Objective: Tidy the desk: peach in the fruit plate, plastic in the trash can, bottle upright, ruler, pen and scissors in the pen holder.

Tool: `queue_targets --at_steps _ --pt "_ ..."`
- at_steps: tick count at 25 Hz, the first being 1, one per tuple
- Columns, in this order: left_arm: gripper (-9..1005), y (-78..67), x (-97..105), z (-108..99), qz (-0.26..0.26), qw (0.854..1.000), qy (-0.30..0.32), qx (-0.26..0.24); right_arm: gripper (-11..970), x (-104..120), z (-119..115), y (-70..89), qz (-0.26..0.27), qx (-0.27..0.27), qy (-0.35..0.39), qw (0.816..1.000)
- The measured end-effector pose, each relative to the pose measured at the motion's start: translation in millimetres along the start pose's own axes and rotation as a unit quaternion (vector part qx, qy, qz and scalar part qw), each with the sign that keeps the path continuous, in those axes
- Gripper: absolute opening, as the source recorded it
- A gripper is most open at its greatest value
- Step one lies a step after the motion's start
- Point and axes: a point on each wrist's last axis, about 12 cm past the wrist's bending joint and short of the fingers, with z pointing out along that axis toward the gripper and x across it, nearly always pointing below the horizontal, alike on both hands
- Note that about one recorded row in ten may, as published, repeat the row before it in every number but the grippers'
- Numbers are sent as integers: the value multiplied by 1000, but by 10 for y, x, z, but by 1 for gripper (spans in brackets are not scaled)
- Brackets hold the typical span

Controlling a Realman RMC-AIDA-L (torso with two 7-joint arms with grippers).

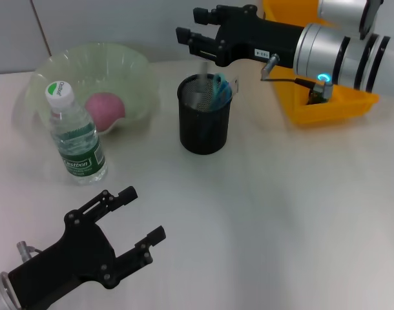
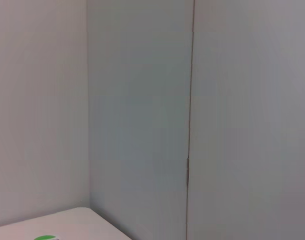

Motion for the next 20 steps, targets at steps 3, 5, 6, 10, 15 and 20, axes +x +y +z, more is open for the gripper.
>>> queue_targets --at_steps 3,5,6,10,15,20 --pt "738 3 -5 -5 0 1000 -1 1 423 11 -40 16 9 -6 -2 1000" --pt "738 4 -18 -13 1 1000 -5 3 504 -13 -131 50 13 -19 -14 1000" --pt "738 5 -25 -18 1 1000 -7 4 544 -37 -201 70 18 -26 -23 999" --pt "738 15 -50 -44 3 1000 -12 8 695 -119 -594 226 38 -78 -53 995" --pt "738 34 -61 -79 5 1000 -10 10 835 95 -1260 471 46 -142 -71 986" --pt "738 14 -50 -62 9 999 3 40 838 616 -1710 626 54 -134 -40 989"
